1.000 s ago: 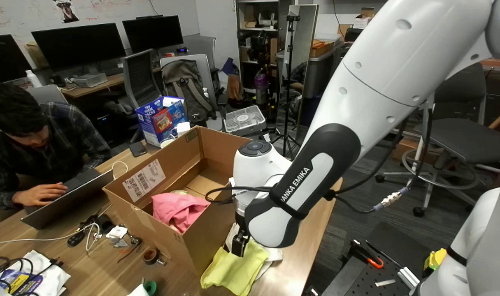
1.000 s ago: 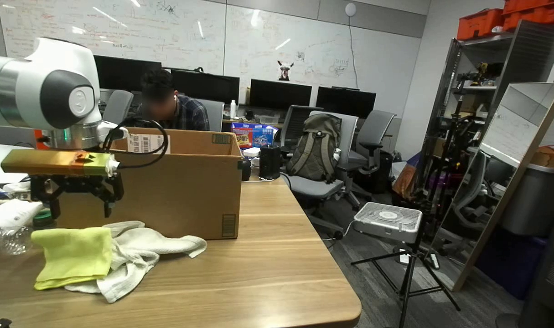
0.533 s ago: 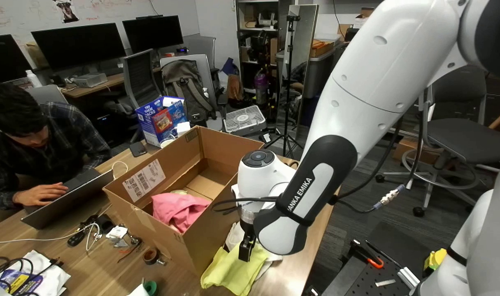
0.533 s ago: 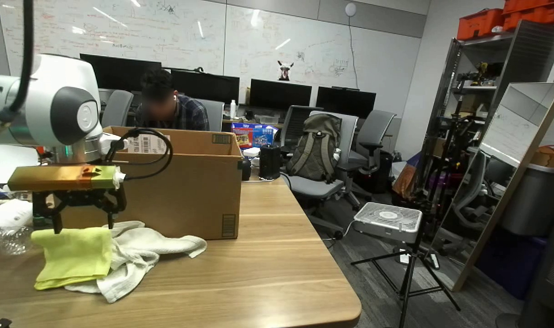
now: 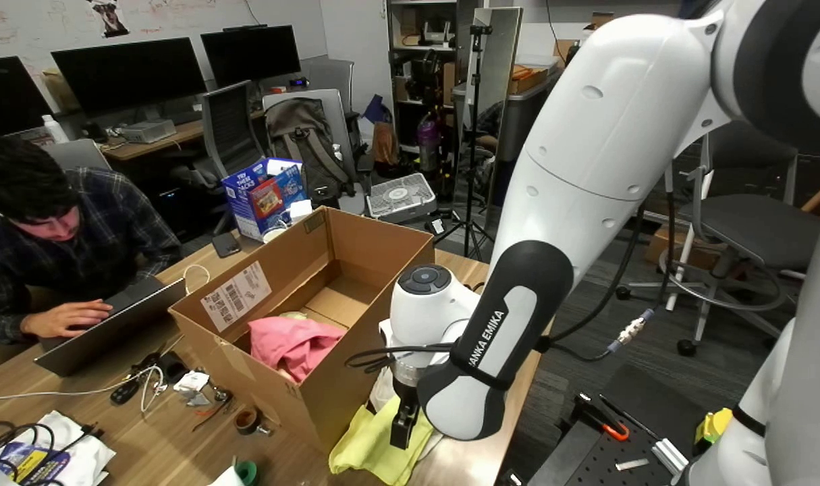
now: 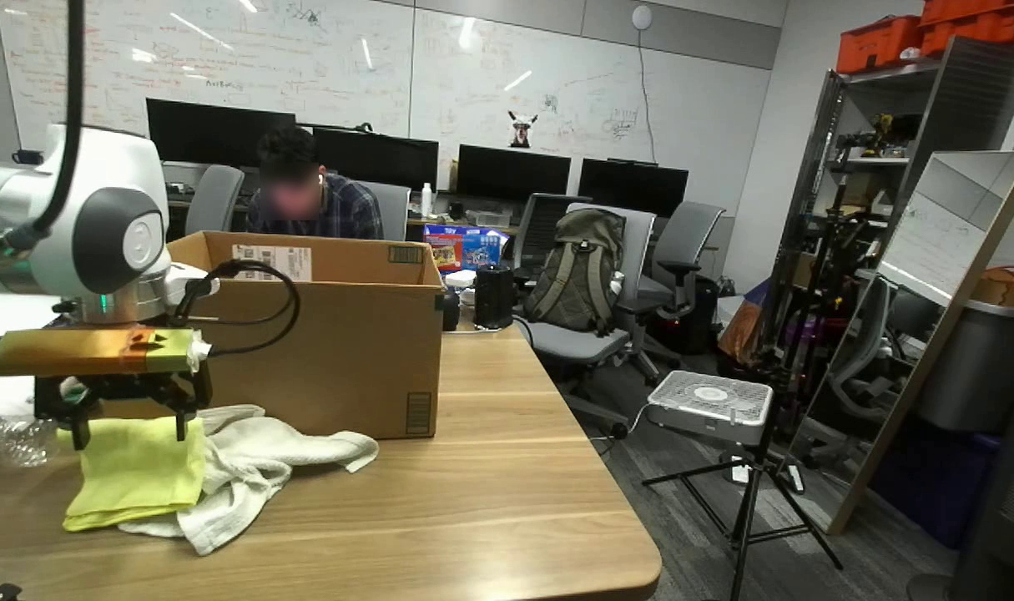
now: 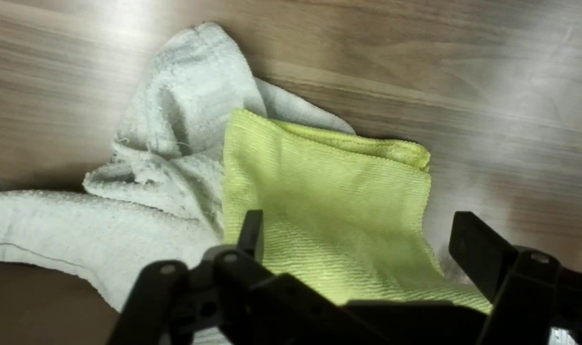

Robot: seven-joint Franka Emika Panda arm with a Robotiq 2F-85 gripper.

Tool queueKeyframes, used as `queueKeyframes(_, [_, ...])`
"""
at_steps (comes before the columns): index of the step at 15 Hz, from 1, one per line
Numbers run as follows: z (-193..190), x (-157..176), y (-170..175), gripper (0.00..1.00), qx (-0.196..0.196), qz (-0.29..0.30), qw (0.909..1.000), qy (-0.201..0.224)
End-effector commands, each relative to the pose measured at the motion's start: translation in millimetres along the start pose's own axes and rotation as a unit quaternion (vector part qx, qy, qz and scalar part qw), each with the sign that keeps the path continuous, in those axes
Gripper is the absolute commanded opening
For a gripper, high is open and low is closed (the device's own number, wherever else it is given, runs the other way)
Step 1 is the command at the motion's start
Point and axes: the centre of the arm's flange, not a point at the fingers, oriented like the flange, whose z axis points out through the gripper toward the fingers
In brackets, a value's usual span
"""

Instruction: Pick the clothes on the table and put them in the box

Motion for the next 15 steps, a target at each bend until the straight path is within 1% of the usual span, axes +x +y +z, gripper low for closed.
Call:
queueKeyframes(1, [5.5,9.6,-6.8,1.0,0.018,0.004,0.9993,0.032])
queueKeyframes(5, [6.7,25.5,-9.1,1.0,0.022,0.001,0.9968,0.077])
queueKeyframes(8, [6.6,34.4,-0.8,1.0,0.016,-0.002,0.9947,0.101])
queueKeyframes(11, [9.1,34.5,10.8,1.0,0.004,-0.011,0.9939,0.11])
queueKeyframes(15, [14.0,25.1,29.0,1.0,-0.02,-0.027,0.9943,0.102])
